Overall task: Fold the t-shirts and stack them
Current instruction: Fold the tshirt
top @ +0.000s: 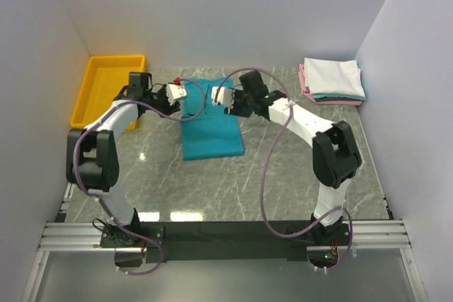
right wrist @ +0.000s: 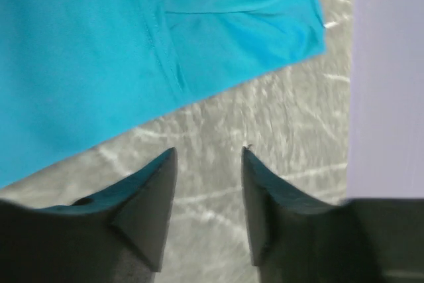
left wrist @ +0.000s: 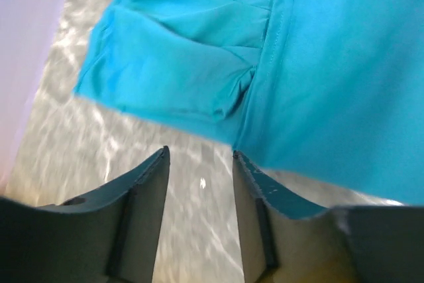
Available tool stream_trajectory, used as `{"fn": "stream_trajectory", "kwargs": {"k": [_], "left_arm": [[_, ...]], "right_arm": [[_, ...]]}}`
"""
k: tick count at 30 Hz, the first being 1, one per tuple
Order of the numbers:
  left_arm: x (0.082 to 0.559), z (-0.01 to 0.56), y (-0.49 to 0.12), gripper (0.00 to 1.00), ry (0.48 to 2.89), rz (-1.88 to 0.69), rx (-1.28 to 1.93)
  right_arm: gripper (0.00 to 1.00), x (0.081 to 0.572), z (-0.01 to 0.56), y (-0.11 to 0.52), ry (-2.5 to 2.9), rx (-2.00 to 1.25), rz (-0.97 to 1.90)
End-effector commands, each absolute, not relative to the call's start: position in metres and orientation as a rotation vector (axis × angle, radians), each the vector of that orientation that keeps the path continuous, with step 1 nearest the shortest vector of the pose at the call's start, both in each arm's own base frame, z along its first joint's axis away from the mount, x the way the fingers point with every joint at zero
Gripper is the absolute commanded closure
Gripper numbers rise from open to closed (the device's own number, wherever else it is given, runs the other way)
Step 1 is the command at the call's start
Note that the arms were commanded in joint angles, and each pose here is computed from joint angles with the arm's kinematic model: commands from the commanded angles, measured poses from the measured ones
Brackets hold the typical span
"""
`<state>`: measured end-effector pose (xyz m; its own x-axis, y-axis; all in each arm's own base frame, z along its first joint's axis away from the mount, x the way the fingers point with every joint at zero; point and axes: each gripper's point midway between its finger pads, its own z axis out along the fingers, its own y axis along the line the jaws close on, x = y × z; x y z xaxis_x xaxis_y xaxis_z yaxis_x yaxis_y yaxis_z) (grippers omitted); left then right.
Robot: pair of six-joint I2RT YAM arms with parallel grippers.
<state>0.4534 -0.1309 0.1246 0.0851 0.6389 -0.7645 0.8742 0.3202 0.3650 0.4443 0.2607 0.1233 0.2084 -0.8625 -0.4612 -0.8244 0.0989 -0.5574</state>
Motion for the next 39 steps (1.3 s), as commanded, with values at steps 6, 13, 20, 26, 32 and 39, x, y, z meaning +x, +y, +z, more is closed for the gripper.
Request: {"fn": "stream_trajectory", "kwargs": {"k": [6,13,20,26,32,39], "left_arm": [[0.380,0.155,-0.152,0.58,1.832,-0.678,1.052],[0.377,0.133,-0.183,0.57,2.099,-1.188,0.469],[0.427,0.091,-0.188,0.57,2.169,-1.290,0.282],[0.442,0.040,-0.191,0.58,2.285,-1.382,0.142],[0.415,0.033,-0.195,0.59,2.342,-1.483,0.071],[0.364,0.043,-0.197,0.59,2.370,-1.542,0.100]], "right_arm": [[0.65,0.369,0.154,0.279,2.013,-1.372,0.547],[0.65,0.354,0.124,0.302,2.277,-0.973,1.009],[0.66,0.364,0.066,0.304,2.452,-0.790,1.160],[0.67,0.359,0.009,0.291,2.649,-0.608,1.213],[0.67,0.329,-0.001,0.278,2.744,-0.526,1.232],[0.65,0.278,0.020,0.265,2.755,-0.548,1.280]]}}
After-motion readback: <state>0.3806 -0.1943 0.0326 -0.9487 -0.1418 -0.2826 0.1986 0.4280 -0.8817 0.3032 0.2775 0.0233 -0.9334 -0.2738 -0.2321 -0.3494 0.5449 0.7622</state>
